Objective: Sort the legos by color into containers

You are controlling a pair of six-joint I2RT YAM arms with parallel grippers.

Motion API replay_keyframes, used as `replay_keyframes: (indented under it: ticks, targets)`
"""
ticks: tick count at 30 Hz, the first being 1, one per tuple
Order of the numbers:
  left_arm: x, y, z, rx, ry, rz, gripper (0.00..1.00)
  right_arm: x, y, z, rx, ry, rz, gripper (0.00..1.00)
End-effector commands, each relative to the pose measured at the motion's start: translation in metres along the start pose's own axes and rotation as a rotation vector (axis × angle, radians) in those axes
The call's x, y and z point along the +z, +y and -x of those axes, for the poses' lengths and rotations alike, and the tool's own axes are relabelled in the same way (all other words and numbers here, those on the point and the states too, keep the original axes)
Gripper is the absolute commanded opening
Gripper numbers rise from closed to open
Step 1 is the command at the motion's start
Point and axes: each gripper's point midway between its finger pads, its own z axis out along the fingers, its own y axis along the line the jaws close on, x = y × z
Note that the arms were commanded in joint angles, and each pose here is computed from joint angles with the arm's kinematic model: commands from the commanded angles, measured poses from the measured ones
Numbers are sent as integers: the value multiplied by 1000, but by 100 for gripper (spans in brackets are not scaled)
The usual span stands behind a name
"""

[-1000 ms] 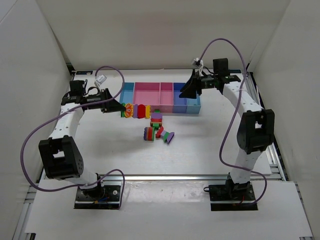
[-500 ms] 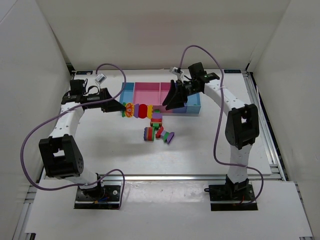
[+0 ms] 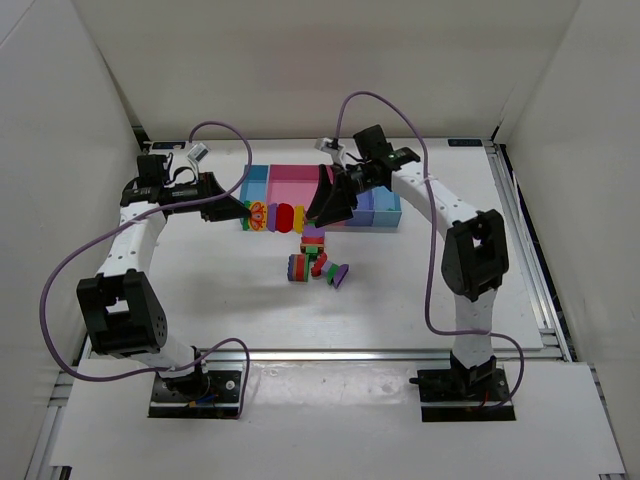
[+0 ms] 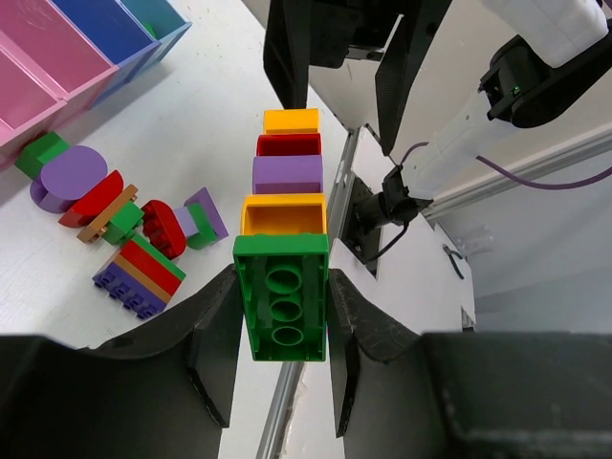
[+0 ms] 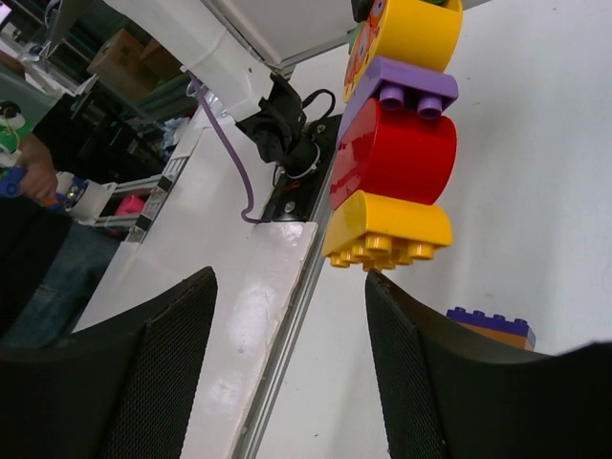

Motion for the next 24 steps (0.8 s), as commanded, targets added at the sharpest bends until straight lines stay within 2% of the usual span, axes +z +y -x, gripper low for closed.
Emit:
replay_keyframes:
  ticks: [1, 7, 16, 24]
  targets:
    - [-2, -29, 13, 91, -16, -116, 14, 4, 29, 20, -20, -49, 194, 68]
    - [-2, -34, 13, 103, -15, -127, 14, 6, 11, 15, 11, -28, 151, 73]
    - [-2, -38, 10, 110, -15, -131, 14, 6, -9, 7, 12, -15, 86, 74]
    - [-1, -36, 11, 99, -14, -133, 14, 11, -14, 15, -9, -6, 95, 75]
